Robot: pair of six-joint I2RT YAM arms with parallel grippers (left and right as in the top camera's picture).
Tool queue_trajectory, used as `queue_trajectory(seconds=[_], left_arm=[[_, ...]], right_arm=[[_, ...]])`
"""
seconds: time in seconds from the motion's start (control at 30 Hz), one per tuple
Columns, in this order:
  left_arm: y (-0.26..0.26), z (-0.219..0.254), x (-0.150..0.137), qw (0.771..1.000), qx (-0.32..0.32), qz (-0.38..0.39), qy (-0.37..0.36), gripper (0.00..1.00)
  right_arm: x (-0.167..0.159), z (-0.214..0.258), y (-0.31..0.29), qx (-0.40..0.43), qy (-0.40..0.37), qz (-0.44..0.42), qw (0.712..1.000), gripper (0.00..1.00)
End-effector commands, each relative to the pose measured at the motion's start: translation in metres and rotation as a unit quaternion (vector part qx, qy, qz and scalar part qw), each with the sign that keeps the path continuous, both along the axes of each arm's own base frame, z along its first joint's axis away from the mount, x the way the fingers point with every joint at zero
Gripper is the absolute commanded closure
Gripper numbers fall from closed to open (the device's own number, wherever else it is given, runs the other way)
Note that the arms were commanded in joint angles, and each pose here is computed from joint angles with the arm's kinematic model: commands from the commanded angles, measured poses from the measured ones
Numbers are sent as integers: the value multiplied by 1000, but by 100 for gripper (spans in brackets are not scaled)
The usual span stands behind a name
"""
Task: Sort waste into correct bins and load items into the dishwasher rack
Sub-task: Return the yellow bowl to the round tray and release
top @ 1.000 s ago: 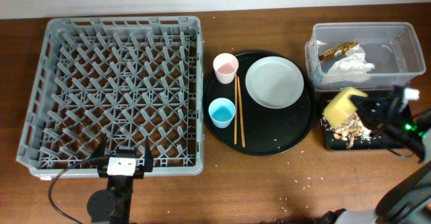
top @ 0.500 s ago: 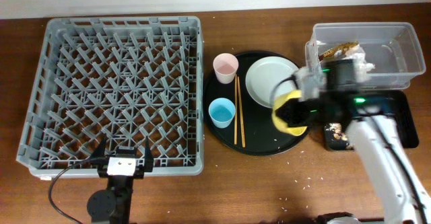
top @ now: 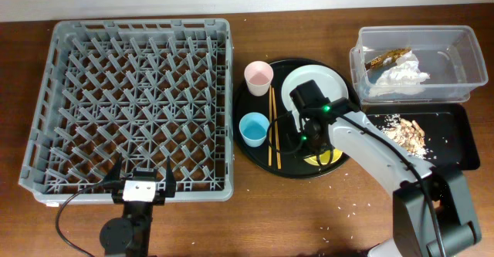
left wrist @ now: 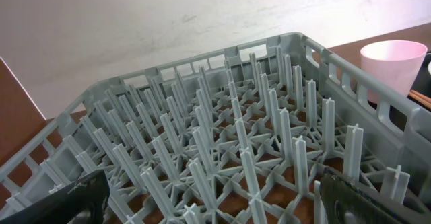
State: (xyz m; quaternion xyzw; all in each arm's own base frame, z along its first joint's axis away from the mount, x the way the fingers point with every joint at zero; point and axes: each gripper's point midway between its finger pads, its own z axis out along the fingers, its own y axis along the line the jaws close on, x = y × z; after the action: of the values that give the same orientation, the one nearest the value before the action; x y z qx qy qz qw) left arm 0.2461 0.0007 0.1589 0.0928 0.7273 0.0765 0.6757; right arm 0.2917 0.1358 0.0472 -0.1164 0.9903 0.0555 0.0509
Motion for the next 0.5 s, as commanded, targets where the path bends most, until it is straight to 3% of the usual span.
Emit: queue_trajectory(seconds=[0.0,0.13,0.27,0.33,0.4,0.47], left_arm=[[0,-2,0,1000,2,-1,0,1],[0,-2,0,1000,2,-1,0,1],[0,-2,0,1000,2,-1,0,1],[0,-2,0,1000,2,-1,0,1],[0,-2,0,1000,2,-1,0,1],[0,-2,0,1000,2,-1,0,1]], right_arm=[[10,9,1,-6,-20,-4,1000,76],[19,29,10,11,-28,-2,1000,66],[29,68,28,54,-34,5,998,61],[35,89,31,60,-44,5,997,50],[41,105,37,76,-56,8,995,31],[45,115,49,108,-64,12,992,29]])
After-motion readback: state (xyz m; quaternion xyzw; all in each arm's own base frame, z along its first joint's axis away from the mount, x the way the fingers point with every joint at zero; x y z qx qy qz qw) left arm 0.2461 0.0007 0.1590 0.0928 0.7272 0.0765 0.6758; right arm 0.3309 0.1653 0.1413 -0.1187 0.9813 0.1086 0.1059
